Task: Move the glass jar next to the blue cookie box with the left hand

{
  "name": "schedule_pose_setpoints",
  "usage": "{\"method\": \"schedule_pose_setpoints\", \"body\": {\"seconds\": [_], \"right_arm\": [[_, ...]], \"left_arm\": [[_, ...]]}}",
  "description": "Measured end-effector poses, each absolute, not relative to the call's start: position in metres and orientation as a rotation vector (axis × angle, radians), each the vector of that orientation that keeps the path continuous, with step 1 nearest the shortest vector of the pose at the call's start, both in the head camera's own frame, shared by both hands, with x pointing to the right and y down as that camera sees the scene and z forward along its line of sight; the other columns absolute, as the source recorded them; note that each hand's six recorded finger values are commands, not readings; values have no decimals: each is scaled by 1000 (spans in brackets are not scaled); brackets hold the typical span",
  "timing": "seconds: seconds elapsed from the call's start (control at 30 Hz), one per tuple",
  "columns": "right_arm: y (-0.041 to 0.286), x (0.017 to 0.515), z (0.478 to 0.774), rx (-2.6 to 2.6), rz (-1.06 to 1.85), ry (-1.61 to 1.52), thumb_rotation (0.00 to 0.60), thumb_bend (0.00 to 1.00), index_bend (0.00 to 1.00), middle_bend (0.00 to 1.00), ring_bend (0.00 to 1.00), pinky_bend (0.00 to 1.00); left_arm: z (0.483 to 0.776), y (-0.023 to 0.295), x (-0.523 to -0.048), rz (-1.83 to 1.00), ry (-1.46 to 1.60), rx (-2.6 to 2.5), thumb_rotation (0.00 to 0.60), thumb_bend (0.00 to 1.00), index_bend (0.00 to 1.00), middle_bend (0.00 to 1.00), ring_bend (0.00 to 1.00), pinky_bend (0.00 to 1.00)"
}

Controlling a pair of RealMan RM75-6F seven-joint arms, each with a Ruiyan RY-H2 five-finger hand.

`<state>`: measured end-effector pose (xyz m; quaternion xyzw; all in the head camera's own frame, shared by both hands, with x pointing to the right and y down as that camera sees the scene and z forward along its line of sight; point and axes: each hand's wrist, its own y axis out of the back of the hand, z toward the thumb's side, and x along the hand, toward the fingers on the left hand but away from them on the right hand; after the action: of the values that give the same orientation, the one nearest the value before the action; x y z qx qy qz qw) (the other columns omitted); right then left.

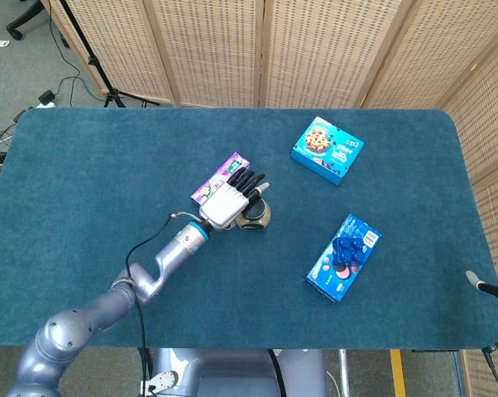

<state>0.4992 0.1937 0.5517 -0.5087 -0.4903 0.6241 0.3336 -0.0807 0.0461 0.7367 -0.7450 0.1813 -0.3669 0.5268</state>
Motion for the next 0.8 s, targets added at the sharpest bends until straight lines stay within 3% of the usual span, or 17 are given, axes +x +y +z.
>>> {"method": "schedule_pose_setpoints", "body": {"seconds": [0.8], "right_arm": [[192,507,550,-1318,1642,-1311,600,0,0,0,0,0]], "left_arm": [[730,33,-5,-887,470,-1790,600,0,0,0,0,0]]}}
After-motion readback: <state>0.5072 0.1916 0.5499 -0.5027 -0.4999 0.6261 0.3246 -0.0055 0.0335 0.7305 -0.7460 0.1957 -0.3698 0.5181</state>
